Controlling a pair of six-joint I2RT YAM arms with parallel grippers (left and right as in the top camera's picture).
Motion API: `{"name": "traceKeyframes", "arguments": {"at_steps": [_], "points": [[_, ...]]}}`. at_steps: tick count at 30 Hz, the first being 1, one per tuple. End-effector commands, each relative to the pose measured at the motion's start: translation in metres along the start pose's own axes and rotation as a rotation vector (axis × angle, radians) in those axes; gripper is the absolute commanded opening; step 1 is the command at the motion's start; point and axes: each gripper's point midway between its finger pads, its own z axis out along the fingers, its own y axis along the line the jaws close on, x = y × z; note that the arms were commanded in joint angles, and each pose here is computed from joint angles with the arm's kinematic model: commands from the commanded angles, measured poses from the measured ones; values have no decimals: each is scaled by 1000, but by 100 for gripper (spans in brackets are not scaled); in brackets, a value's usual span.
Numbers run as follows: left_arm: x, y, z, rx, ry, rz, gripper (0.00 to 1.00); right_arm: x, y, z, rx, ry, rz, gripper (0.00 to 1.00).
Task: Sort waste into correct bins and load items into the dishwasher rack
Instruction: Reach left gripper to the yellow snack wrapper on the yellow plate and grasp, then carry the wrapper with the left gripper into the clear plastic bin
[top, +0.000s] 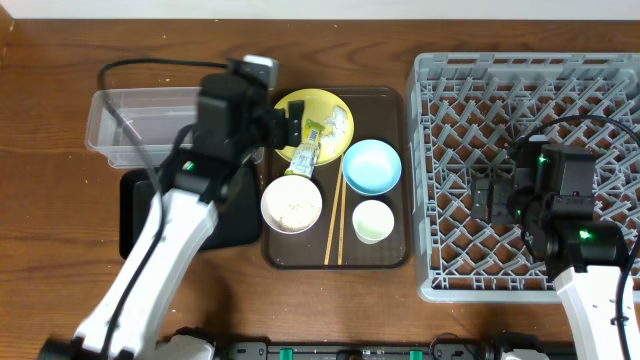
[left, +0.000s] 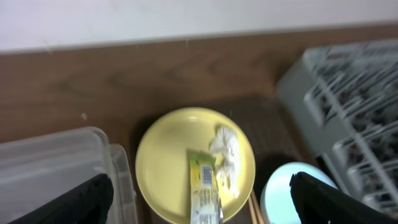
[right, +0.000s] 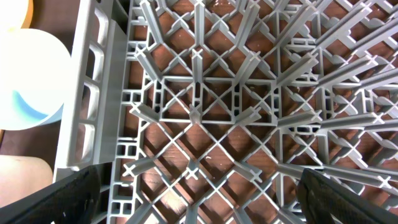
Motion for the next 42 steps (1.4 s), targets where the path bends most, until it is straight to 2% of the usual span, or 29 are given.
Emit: {"name": "traceKeyframes", "arguments": {"at_steps": [1,8,21,30,32,34,35,39,42], "points": [[-9,-2,16,-26,36,35,94,-9,-1,-6,-3,-25,21,99],[1,-5,47,-33,207,59,94,-9,-1,-5,-3,-25,21,99],[80,-8,101,-36,455,73,93,-9,-1,-5,-3,-24,21,99],[142,-1,122,-63,635,79,88,-9,-1,-5,-3,-24,21,99],[150,1,126,-66,656,78,82,-9,-1,-5,-3,-24,21,99],[154,2,128,-67,667,77,68,-9,-1,-5,-3,-24,21,99],[154,2,128,-67,667,77,57,-9,-1,-5,-3,-24,21,99],[155,2,127,-68,671,77,29,-9,-1,-5,-3,-24,21,99],[154,2,125,-69,673,77,19,-8,-1,-5,-3,-21,21,99]]}}
